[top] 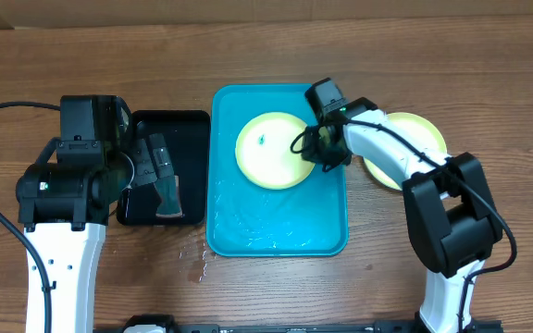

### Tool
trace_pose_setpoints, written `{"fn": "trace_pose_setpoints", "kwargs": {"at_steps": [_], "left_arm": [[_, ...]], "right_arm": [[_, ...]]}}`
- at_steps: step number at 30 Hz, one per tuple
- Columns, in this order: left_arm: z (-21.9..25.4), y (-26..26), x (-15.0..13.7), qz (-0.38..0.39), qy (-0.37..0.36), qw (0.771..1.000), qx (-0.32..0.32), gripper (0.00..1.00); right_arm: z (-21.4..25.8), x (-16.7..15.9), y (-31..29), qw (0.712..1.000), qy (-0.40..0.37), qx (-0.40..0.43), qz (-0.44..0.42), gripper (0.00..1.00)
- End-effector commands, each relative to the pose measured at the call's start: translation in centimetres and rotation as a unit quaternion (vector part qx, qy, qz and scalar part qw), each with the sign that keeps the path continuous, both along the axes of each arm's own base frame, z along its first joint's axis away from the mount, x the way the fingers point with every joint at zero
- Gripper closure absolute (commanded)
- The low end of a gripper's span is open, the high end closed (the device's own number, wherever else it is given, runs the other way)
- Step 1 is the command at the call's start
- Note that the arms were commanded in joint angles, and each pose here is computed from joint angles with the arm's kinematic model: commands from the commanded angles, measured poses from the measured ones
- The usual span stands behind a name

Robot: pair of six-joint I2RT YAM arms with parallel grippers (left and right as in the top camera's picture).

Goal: Clean dirty plates on tray and stack at the side
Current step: 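Drag the yellow plate down to the tray center with the right gripper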

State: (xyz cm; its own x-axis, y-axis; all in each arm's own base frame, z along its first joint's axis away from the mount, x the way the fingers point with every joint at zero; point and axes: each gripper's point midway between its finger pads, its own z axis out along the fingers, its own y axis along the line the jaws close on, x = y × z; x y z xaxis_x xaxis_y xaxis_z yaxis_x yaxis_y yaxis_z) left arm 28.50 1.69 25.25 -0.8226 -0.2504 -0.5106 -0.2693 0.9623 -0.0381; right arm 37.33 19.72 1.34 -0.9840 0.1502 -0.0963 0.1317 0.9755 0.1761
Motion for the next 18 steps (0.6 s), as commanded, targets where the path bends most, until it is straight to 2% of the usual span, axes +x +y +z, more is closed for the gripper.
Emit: {"fn": "trace_pose_setpoints", "kwargs": {"at_steps": [1, 18], "left_arm": [[0.4, 0.2, 0.2, 0.010, -0.007, 1.000, 0.000, 0.00], [0.4, 0.2, 0.2, 0.010, -0.007, 1.000, 0.000, 0.00]], "right_arm": [[-1.5, -2.6, 0.6, 0.999, 0.049, -0.001, 0.003, 0.96], [0.5, -3.7, 0.3, 0.997, 0.081, 0.002, -0.001, 0.96]]}}
